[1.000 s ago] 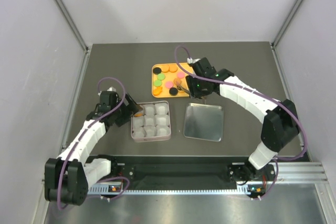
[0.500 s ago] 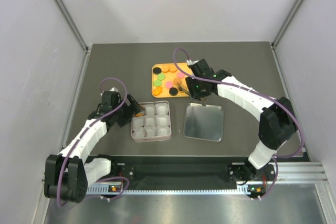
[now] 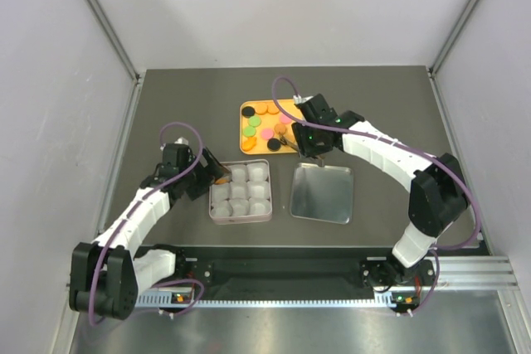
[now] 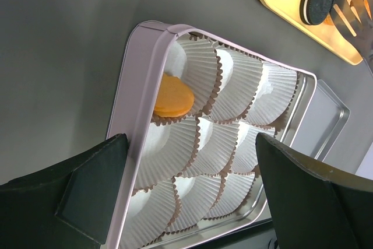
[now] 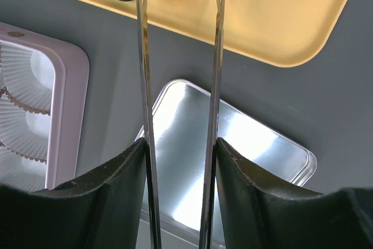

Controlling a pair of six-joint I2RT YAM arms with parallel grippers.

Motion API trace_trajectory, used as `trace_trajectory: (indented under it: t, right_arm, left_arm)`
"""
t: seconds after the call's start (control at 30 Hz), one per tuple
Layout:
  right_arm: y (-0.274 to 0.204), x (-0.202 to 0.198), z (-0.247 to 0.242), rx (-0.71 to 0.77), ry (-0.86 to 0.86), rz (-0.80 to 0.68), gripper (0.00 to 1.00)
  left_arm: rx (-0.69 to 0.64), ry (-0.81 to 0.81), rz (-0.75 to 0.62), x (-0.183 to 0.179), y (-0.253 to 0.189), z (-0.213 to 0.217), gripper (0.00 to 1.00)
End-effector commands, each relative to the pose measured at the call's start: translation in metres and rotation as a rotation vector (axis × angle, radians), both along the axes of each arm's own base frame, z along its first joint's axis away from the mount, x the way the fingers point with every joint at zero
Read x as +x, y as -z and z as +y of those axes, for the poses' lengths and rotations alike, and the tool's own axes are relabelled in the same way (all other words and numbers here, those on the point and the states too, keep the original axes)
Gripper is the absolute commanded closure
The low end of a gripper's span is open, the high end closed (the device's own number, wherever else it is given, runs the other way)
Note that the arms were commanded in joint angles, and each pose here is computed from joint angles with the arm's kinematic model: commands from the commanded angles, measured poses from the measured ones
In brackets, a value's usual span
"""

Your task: Pack the cookies

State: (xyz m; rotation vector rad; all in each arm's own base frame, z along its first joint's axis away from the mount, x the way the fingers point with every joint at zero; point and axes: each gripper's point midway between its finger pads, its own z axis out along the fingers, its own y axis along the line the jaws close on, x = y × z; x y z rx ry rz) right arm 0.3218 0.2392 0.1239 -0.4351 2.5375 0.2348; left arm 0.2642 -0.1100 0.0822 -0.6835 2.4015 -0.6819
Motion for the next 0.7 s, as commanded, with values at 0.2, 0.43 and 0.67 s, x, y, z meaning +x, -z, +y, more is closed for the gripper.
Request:
trace_trajectory:
  t: [0.2,0.43,0.67]
  right_arm:
    - [-0.003,0.004,0.004,0.010,0.004,-0.033,0.53]
    - [0.000,0.001,0.009,0.006,-0.026,-0.013,0.53]
    - [0.006,-0.002,0.010,-0.021,-0.028,-0.006,0.53]
  left_arm:
    - [-0.016,0.004,-0.056,0.011,-0.012,-0.005,0.05]
    - [-0.016,0.008,-0.051,0.011,-0.011,-0.008,0.05]
    - [-0.015,0.012,-0.059,0.013,-0.013,-0.010,0.05]
